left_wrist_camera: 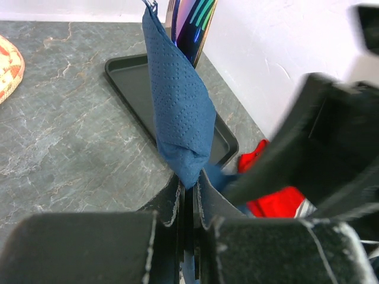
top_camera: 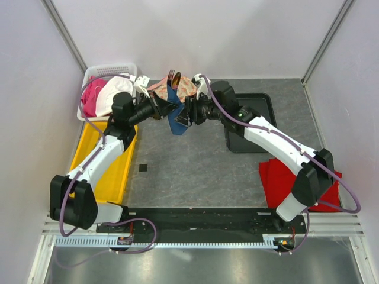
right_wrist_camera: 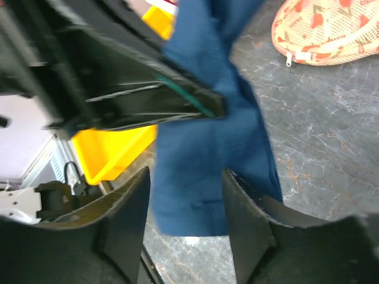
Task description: Place the utensils on the paper napkin and roll it up
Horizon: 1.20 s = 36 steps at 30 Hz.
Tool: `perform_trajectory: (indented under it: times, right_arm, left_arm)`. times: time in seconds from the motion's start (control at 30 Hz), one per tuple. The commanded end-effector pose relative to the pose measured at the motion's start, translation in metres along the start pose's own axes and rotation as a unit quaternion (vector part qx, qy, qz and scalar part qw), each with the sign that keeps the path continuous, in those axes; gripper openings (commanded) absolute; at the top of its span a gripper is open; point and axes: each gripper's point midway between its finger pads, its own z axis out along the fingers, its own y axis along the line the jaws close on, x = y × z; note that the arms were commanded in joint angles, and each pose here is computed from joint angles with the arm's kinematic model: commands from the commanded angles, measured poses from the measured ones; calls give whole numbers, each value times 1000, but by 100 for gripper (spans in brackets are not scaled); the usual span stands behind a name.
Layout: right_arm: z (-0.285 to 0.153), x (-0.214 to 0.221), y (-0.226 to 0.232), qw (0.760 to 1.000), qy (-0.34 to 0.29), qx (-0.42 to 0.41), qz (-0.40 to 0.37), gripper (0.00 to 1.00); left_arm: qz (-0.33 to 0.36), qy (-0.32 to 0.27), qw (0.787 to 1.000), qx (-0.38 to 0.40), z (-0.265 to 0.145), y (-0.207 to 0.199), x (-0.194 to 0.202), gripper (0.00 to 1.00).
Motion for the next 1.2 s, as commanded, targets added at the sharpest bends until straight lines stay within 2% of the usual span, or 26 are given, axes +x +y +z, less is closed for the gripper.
perform_trajectory:
  times: [0.0, 0.2, 0.63, 0.9, 1.13, 1.17]
  right_arm:
    - [5, -26, 10, 999, -48, -14, -13, 64]
    - [5, -25, 18, 998, -49, -37, -8, 68]
    - [2, -22, 44, 992, -41, -114, 25, 67]
    - [-13, -35, 52, 982, -64, -166, 65, 50]
    - [-29, -38, 64, 970, -70, -209, 100, 45]
    - [-30, -38, 67, 969, -70, -213, 102, 41]
  left_arm:
    - [15, -57, 997, 40, -9, -37, -41, 2]
    - [-11, -59, 996, 63, -15, -50, -42, 2]
    - [-65, -59, 989, 119, -19, -70, -44, 2]
    - [-99, -52, 982, 151, -23, -79, -41, 2]
    - [-122, -47, 975, 178, -24, -88, -42, 2]
    - [-126, -45, 975, 177, -24, -87, -41, 2]
